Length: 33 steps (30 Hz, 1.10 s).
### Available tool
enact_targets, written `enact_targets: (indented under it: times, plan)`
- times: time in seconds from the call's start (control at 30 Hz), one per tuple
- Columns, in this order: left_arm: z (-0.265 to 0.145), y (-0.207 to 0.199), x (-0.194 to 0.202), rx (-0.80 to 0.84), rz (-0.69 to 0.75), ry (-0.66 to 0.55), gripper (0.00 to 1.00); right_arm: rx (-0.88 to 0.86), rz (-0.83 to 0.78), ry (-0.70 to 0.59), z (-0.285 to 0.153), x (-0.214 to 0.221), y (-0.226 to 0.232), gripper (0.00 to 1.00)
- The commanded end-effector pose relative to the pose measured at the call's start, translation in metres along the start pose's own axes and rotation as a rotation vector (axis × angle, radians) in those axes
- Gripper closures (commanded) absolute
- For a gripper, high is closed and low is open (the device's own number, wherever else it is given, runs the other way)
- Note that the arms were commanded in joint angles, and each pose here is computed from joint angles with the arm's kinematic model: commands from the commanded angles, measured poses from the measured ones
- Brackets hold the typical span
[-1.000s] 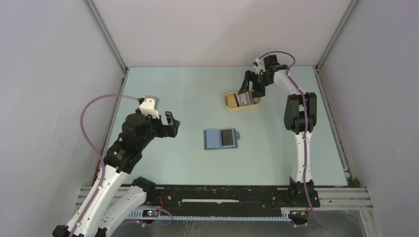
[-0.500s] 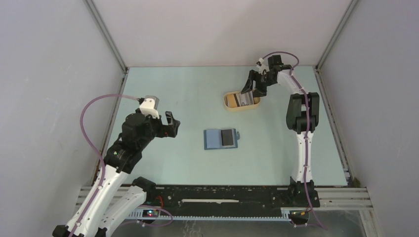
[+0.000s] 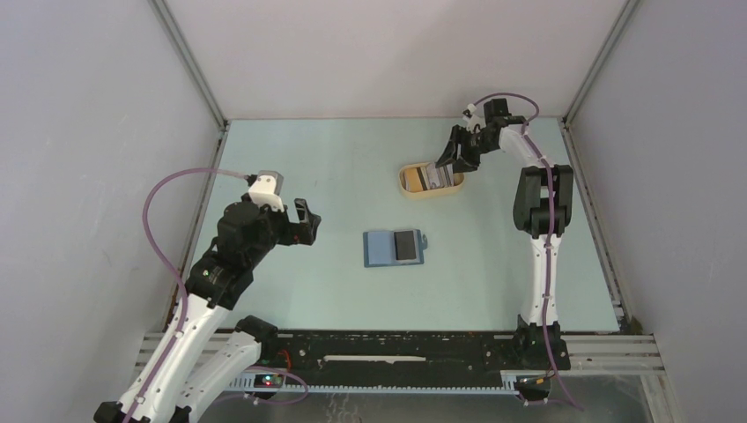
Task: Put the credit cards into the card holder
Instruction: Pick up the credit card from the storage box.
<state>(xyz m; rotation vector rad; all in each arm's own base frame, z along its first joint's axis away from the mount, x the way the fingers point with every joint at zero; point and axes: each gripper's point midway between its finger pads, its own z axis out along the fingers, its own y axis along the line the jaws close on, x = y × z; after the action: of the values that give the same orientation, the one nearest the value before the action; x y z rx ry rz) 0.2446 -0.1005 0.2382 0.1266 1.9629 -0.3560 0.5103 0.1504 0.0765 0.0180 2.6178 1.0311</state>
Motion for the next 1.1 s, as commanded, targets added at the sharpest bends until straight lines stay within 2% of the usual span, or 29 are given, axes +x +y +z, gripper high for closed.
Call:
enact_targets:
  times: [0.0, 0.17, 0.67, 1.07]
  plan:
    - [0.003, 0.002, 0.002, 0.000, 0.011, -0.003, 0.00, -0.035, -0.005, -0.018, -0.011, -0.005, 0.010, 0.38]
    - [0.002, 0.002, 0.001, 0.002, 0.011, -0.004, 0.00, -0.029, 0.001, -0.020, -0.011, -0.005, 0.005, 0.46]
    - [0.003, 0.001, 0.002, 0.005, 0.011, -0.002, 0.00, 0.006, 0.012, -0.019, -0.006, -0.004, -0.012, 0.80]
    - [0.003, 0.001, 0.002, 0.008, 0.010, 0.000, 0.00, 0.081, -0.069, -0.074, -0.022, -0.016, -0.014, 0.97]
